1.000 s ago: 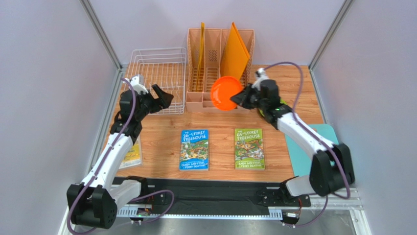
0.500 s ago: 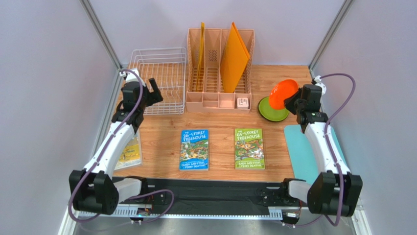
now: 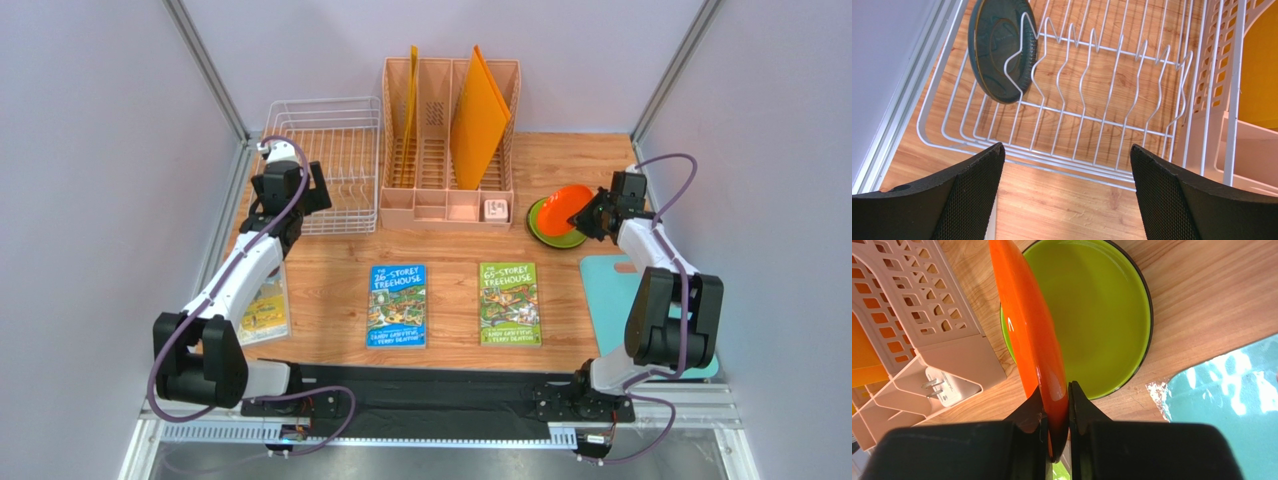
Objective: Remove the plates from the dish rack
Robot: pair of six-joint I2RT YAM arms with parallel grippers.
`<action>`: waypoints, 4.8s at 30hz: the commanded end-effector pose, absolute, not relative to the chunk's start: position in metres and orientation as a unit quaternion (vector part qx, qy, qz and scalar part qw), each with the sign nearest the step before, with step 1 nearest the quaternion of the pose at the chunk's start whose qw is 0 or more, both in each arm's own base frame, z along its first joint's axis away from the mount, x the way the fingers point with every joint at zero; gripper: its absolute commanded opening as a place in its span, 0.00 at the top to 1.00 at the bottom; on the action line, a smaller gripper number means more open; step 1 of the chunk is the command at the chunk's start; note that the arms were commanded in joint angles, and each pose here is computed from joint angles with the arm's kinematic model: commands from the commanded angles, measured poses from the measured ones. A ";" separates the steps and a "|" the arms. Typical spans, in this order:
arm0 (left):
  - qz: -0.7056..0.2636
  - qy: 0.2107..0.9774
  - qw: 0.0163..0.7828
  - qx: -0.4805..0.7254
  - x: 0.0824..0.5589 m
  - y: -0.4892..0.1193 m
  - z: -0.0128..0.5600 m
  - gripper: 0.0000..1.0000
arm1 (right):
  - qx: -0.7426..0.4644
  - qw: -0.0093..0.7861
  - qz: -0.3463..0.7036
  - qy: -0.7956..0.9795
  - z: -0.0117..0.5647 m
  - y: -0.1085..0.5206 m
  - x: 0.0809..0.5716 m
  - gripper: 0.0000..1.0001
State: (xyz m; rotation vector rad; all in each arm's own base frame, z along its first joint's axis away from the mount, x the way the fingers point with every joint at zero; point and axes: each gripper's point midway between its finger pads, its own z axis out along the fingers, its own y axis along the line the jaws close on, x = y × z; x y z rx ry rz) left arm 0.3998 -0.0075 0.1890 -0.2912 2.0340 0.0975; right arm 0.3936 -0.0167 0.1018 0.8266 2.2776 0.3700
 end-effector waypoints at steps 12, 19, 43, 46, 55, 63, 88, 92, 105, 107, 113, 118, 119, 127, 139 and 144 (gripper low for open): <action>0.025 0.841 0.529 -0.110 0.411 -0.015 0.194 0.00 | 0.301 0.349 0.287 0.840 0.106 -0.001 0.435 0.81; 0.020 0.842 0.527 -0.108 0.410 -0.017 0.193 0.00 | 0.303 0.340 0.288 0.843 0.102 0.001 0.429 0.69; 0.017 0.839 0.534 -0.106 0.399 -0.017 0.202 0.01 | 0.339 0.328 0.138 0.871 0.102 -0.037 0.378 0.54; 0.037 0.833 0.540 -0.112 0.399 -0.008 0.207 0.01 | 0.336 0.335 0.138 0.869 0.110 -0.037 0.375 0.54; 0.086 0.823 0.537 -0.166 0.429 0.043 0.207 0.01 | 0.297 0.375 0.163 0.863 0.149 -0.025 0.365 0.53; 0.128 0.819 0.523 -0.196 0.465 0.076 0.188 0.09 | 0.287 0.391 0.170 0.857 0.162 -0.022 0.366 0.52; 0.089 0.821 0.508 -0.244 0.524 0.113 0.129 0.70 | 0.290 0.365 0.159 0.870 0.130 -0.028 0.377 0.52; 0.088 0.821 0.509 -0.241 0.523 0.112 0.129 0.87 | 0.289 0.365 0.159 0.870 0.131 -0.028 0.378 0.52; 0.153 0.797 0.563 -0.155 0.494 0.105 0.200 1.00 | 0.285 0.363 0.161 0.872 0.131 -0.023 0.375 0.52; 0.177 0.783 0.577 -0.148 0.485 0.103 0.223 1.00 | 0.281 0.361 0.154 0.876 0.131 -0.021 0.374 0.52; 0.196 0.766 0.593 -0.152 0.467 0.104 0.248 1.00 | 0.274 0.359 0.148 0.880 0.133 -0.017 0.371 0.52; 0.188 0.752 0.610 -0.165 0.445 0.101 0.272 1.00 | 0.268 0.363 0.145 0.881 0.142 -0.015 0.364 0.52; 0.182 0.751 0.612 -0.169 0.442 0.099 0.274 1.00 | 0.263 0.372 0.146 0.878 0.150 -0.014 0.362 0.52; -0.060 0.777 0.606 -0.156 0.421 0.016 0.293 1.00 | 0.199 0.429 0.219 0.853 0.207 0.023 0.343 0.51; -0.424 0.744 0.514 -0.042 0.370 -0.147 0.291 1.00 | 0.079 0.441 0.349 0.823 0.239 0.130 0.320 0.44; -0.481 0.735 0.478 -0.014 0.349 -0.191 0.283 1.00 | 0.064 0.425 0.399 0.810 0.237 0.167 0.319 0.44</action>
